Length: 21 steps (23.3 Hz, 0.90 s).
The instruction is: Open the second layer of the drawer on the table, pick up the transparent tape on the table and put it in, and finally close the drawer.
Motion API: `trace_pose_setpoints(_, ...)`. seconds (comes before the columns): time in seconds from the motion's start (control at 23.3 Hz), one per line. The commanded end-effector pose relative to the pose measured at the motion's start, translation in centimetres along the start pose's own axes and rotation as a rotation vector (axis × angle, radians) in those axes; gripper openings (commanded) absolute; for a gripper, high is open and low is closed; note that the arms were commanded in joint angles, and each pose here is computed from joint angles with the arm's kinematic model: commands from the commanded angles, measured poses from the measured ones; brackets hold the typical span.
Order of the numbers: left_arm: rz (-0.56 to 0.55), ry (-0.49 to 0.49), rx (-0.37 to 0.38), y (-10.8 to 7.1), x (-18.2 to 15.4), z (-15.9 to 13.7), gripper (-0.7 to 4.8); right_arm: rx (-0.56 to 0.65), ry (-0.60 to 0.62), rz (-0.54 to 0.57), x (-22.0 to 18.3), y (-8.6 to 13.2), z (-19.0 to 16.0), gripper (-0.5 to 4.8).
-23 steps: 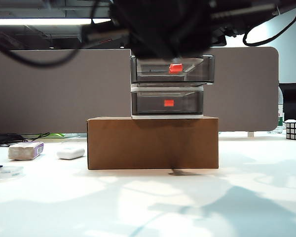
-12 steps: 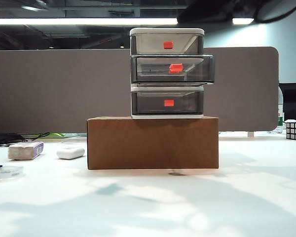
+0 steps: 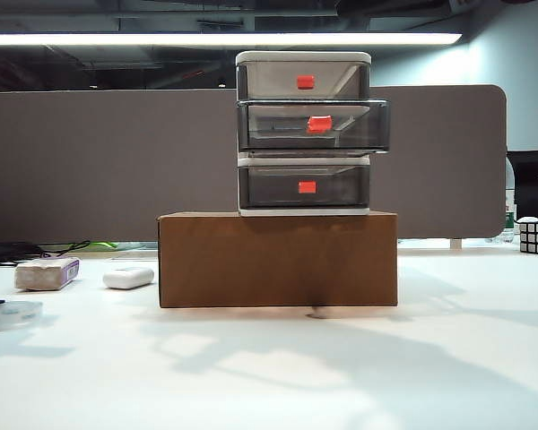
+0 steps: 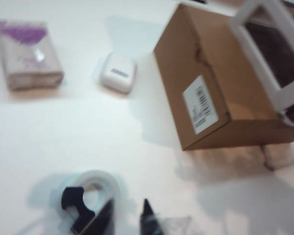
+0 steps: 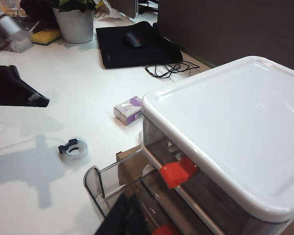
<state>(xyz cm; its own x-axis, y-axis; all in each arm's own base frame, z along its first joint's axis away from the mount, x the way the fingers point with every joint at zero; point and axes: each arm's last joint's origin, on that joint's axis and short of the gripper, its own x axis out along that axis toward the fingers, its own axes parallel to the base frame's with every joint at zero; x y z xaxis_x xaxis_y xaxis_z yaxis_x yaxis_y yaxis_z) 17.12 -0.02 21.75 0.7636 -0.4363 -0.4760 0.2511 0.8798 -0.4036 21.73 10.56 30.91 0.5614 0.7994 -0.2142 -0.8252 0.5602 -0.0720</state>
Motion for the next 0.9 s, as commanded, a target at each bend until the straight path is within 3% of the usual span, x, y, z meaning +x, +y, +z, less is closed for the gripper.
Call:
trace_pose_setpoints(0.04, -0.037, 0.078, 0.293, 0.6, 1.1, -0.7, 1.98, 0.005, 0.013, 0.009, -0.1, 0.1, 0.0, -0.05)
trace_pose_setpoints(0.09, -0.070, 0.109, 0.377, 0.8, 1.5, -1.0, 2.16, 0.009, 0.019, 0.014, -0.1, 0.1, -0.1, -0.05)
trace_pose_setpoints(0.17, -0.120, 0.127, 0.454, 0.8, 1.9, -1.2, 2.15, 0.015, 0.027, 0.019, -0.1, 0.2, -0.2, -0.05)
trace_pose_setpoints(0.3, -0.093, 0.157, 0.573, 1.3, 2.4, -1.5, 2.15, 0.016, 0.034, 0.021, -0.1, 0.2, -0.3, -0.05)
trace_pose_setpoints(0.34, -0.124, 0.176, 0.664, 1.6, 2.8, -1.9, 2.18, 0.018, 0.044, 0.023, -0.1, 0.2, -0.5, -0.05)
trace_pose_setpoints(0.39, -0.145, 0.186, 0.708, 1.8, 3.1, -2.1, 2.22, 0.013, 0.053, 0.026, -0.1, 0.2, -0.6, -0.05)
trace_pose_setpoints(0.43, -0.157, 0.195, 0.738, 1.9, 3.3, -2.3, 2.33, 0.011, 0.062, 0.028, -0.1, 0.3, -0.7, -0.05)
trace_pose_setpoints(0.47, -0.175, 0.213, 0.789, 2.3, 3.9, -2.5, 2.82, 0.018, 0.078, 0.032, -0.1, 0.3, -0.9, -0.05)
trace_pose_setpoints(0.6, -0.174, 0.208, 0.805, 3.0, 4.9, -2.6, 3.30, 0.015, 0.100, 0.037, -0.1, 0.4, -1.3, -0.05)
trace_pose_setpoints(0.64, -0.166, 0.193, 0.812, 3.5, 5.3, -2.5, 3.70, 0.019, 0.116, 0.041, -0.1, 0.4, -1.5, -0.05)
trace_pose_setpoints(0.77, -0.141, 0.147, 0.816, 4.5, 5.8, -2.1, 3.77, 0.023, 0.126, 0.044, -0.1, 0.5, -1.7, -0.05)
trace_pose_setpoints(0.9, -0.192, 0.108, 0.781, 5.6, 6.1, -2.2, 3.77, 0.018, 0.127, 0.037, -0.1, 0.4, -1.7, -0.05)
